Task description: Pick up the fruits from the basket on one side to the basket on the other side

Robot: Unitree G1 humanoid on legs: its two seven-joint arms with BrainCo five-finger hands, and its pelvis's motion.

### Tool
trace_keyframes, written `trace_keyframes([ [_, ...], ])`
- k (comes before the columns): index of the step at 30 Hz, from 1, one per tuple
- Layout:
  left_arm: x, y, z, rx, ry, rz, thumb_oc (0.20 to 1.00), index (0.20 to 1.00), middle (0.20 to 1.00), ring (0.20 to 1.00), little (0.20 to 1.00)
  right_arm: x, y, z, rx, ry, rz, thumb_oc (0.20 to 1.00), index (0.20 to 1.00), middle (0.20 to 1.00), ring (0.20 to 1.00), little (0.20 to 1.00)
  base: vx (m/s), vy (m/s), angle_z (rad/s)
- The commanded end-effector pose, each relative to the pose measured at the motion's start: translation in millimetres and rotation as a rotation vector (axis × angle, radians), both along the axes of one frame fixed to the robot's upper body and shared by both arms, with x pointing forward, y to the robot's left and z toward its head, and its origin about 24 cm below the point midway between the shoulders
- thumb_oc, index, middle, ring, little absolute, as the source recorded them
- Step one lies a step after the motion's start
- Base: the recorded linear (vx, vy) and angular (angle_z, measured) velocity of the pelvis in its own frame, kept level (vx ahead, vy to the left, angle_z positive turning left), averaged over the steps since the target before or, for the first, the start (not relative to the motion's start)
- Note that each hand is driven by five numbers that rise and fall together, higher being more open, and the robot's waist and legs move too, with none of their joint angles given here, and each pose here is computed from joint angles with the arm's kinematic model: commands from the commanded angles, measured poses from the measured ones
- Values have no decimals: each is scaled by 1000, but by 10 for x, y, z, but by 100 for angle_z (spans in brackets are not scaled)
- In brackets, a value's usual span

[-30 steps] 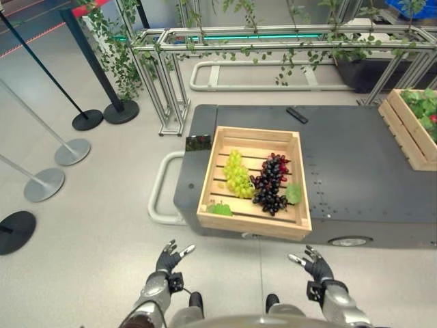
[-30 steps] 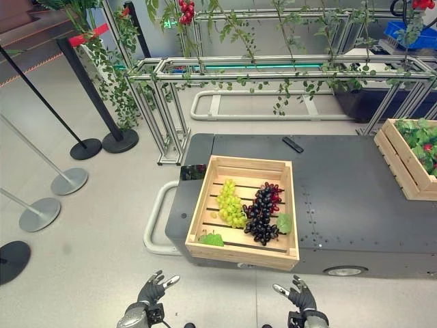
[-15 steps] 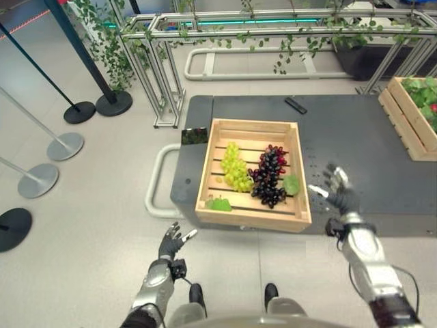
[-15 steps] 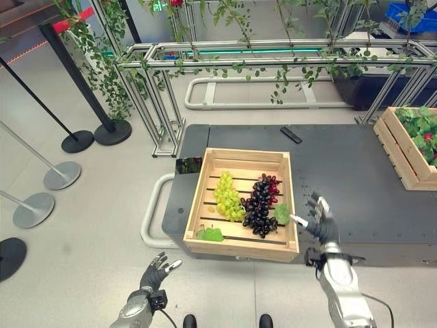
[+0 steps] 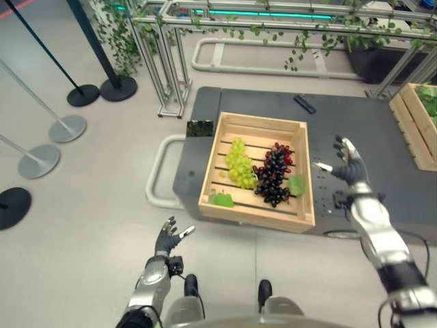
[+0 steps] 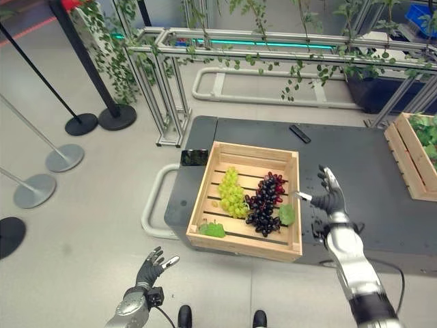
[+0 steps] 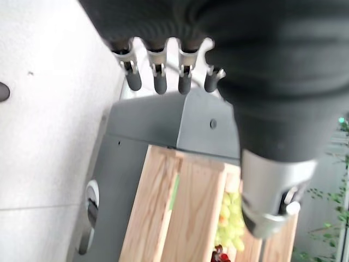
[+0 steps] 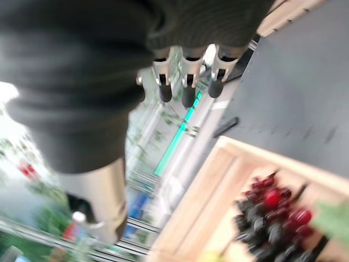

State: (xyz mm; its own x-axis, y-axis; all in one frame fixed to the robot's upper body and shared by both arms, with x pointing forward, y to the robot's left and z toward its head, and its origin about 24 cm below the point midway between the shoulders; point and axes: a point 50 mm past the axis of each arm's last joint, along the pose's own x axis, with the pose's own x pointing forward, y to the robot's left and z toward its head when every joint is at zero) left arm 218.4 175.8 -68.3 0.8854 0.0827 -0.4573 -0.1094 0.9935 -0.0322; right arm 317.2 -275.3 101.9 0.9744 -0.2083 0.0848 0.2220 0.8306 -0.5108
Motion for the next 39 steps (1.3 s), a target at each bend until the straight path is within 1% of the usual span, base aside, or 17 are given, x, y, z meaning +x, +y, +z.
trace_keyframes([
  [1, 149, -89, 211, -5, -113, -59, 1000, 1000, 1000, 1000, 1000, 238, 47, 440, -185, -79, 34, 1000, 1000, 1000, 1000, 1000, -113, 38, 1],
  [2, 164, -101, 269, -9, -139, -76, 1000, 1000, 1000, 1000, 1000, 328, -33, 486, -278, -30, 4, 1000, 1000, 1000, 1000, 1000, -37, 25, 4],
  [3, 165, -101, 269, -10, -139, -76, 1000, 1000, 1000, 1000, 1000, 329, -32, 487, -279, -31, 5, 1000, 1000, 1000, 1000, 1000, -107, 42, 3],
  [7, 198, -112, 378, -10, -186, -102, 1000, 1000, 1000, 1000, 1000, 514, -234, 615, -478, 90, -91, 1000, 1000, 1000, 1000, 1000, -67, 27, 9],
  [11, 269, -126, 479, 6, -229, -126, 1000, 1000, 1000, 1000, 1000, 594, -338, 766, -731, 168, -141, 1000, 1000, 1000, 1000, 1000, -65, 7, 10],
  [15, 340, -156, 574, 24, -272, -144, 1000, 1000, 1000, 1000, 1000, 606, -470, 872, -907, 234, -197, 1000, 1000, 1000, 1000, 1000, -50, -10, 12],
  [17, 363, -170, 600, 26, -283, -148, 1000, 1000, 1000, 1000, 1000, 603, -496, 859, -948, 260, -202, 1000, 1000, 1000, 1000, 1000, -24, -2, 9],
  [18, 389, -195, 641, 29, -303, -157, 1000, 1000, 1000, 1000, 1000, 585, -553, 845, -1056, 316, -202, 1000, 1000, 1000, 1000, 1000, -27, 10, 14],
  [21, 422, -203, 677, 31, -318, -157, 1000, 1000, 1000, 1000, 1000, 584, -562, 832, -1156, 354, -186, 1000, 1000, 1000, 1000, 1000, -33, -14, 10],
  [22, 463, -201, 726, 42, -339, -156, 1000, 1000, 1000, 1000, 1000, 593, -542, 836, -1230, 372, -168, 1000, 1000, 1000, 1000, 1000, -23, -21, 9],
  [23, 463, -201, 726, 42, -339, -156, 1000, 1000, 1000, 1000, 1000, 593, -542, 836, -1230, 372, -168, 1000, 1000, 1000, 1000, 1000, -40, -41, 9],
  [24, 490, -213, 753, 48, -351, -161, 1000, 1000, 1000, 1000, 1000, 596, -527, 813, -1315, 401, -141, 1000, 1000, 1000, 1000, 1000, -19, -20, 4],
  [29, 541, -194, 794, 57, -365, -135, 1000, 1000, 1000, 1000, 1000, 628, -398, 832, -1386, 363, -82, 1000, 1000, 1000, 1000, 1000, -11, -30, 5],
  [32, 577, -192, 813, 59, -370, -122, 1000, 1000, 1000, 1000, 1000, 662, -294, 823, -1372, 334, -56, 1000, 1000, 1000, 1000, 1000, -2, -30, 7],
  [35, 598, -183, 841, 59, -380, -106, 1000, 1000, 1000, 1000, 1000, 686, -187, 854, -1331, 271, -39, 1000, 1000, 1000, 1000, 1000, 0, -9, 2],
  [37, 618, -161, 875, 59, -392, -82, 1000, 1000, 1000, 1000, 1000, 699, 0, 944, -1252, 146, 0, 1000, 1000, 1000, 1000, 1000, 3, -33, 1],
  [39, 627, -143, 891, 60, -399, -64, 1000, 1000, 1000, 1000, 1000, 675, 79, 964, -1208, 86, 27, 1000, 1000, 1000, 1000, 1000, 4, -19, 0],
])
